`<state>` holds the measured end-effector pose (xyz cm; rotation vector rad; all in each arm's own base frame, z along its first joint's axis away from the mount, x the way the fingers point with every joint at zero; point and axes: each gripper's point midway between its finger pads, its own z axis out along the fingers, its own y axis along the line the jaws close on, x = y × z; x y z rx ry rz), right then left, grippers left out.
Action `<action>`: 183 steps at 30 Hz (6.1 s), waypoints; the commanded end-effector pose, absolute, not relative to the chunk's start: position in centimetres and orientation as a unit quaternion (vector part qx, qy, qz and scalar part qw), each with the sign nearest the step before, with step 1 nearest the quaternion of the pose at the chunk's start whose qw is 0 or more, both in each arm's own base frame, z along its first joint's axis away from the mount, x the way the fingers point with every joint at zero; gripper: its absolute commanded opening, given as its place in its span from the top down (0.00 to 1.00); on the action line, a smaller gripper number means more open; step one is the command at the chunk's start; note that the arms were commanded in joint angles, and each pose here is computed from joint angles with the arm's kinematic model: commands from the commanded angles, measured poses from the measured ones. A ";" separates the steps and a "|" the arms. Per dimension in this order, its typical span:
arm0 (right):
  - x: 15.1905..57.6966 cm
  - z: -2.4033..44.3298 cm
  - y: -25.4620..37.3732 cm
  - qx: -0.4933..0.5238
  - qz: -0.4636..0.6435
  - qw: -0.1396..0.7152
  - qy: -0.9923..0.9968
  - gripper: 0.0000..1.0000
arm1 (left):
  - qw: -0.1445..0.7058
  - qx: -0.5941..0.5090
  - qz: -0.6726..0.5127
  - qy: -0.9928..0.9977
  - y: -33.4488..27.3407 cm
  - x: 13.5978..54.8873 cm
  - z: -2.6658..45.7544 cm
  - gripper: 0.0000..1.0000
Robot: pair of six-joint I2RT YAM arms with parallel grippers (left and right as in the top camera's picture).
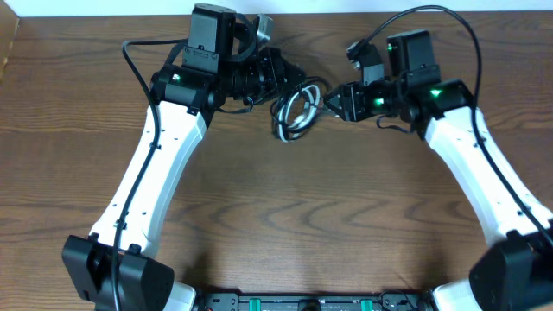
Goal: Untangle cables
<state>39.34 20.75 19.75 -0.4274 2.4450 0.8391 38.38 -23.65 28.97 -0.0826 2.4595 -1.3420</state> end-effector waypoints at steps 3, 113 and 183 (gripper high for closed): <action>40.1 17.3 23.8 -0.140 0.341 0.224 0.902 0.55 | 0.165 -0.014 -0.505 0.847 -24.1 37.5 31.2 0.93; 39.0 10.8 11.8 0.045 0.124 0.133 0.982 0.38 | 0.009 -0.050 -0.083 0.995 -20.8 36.9 -0.1 0.93; 39.1 21.2 28.3 -0.080 0.462 0.181 0.864 0.57 | 0.230 0.025 -0.385 0.893 -23.5 36.8 27.8 0.93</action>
